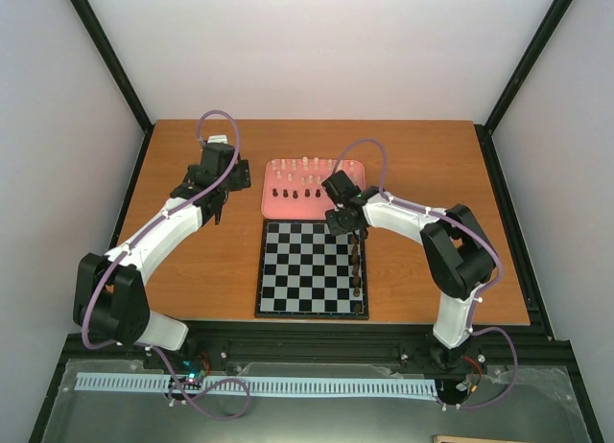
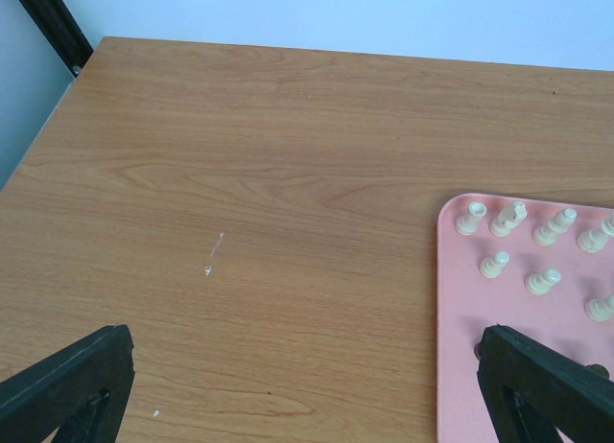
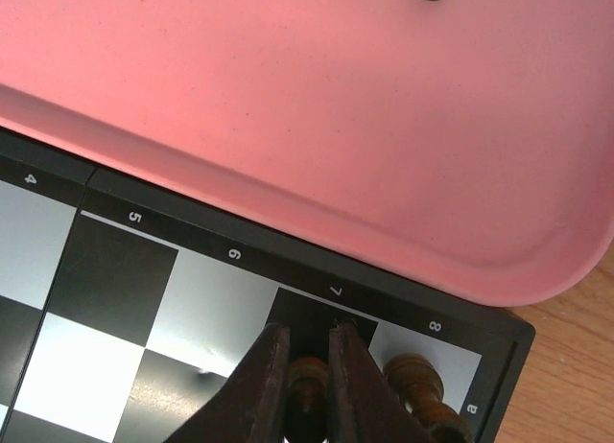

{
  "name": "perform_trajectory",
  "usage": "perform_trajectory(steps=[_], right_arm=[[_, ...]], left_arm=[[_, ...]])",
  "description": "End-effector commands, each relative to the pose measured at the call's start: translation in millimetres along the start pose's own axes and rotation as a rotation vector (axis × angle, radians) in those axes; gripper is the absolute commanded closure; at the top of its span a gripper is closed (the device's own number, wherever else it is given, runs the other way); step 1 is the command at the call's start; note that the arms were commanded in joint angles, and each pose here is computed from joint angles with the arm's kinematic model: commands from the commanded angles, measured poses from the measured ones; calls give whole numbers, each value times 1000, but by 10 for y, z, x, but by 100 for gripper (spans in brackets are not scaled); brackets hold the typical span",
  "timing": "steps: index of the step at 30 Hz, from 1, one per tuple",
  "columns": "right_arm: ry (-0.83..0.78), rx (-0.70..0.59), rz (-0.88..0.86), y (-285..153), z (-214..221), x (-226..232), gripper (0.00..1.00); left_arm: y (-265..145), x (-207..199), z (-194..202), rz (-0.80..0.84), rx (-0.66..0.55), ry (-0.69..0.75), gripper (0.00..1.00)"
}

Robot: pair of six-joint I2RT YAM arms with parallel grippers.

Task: Set up the chess pieces on the board
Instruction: Place the chess piece on the chessboard.

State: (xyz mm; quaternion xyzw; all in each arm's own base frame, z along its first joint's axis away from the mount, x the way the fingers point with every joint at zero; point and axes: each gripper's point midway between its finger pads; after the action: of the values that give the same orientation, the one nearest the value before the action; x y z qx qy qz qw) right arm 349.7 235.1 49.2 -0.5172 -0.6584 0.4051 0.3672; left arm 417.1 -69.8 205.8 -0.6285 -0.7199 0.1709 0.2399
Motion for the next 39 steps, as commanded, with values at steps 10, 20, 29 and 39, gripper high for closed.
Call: perform_trajectory(steps=[10,20,29,39], right_arm=[[4,4,19,151,-9,-42,91],[1,12,21,147,12,-52,87],[1,-24,-22,-14,-41,-1,69],[11,-148,-78,-359,-392,122,56]], left_arm=[[-21,12,-157,-5,-42,-23,0],[-14,10,-154,-7,-40,-20,1],[-10,9,-155,-6,-40,-22,0],[-19,9,-163,-4,-42,-22,0]])
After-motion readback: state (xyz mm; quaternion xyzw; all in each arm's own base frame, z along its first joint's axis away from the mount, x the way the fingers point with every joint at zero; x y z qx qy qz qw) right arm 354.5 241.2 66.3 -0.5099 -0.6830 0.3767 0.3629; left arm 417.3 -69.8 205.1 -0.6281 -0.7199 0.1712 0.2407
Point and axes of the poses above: each gripper's point midway between its finger pads, its own y axis out along the fingers, its own x axis along the line the jaws close on, z = x × y, and after that the axes turned 8 degrees about y, right-handed
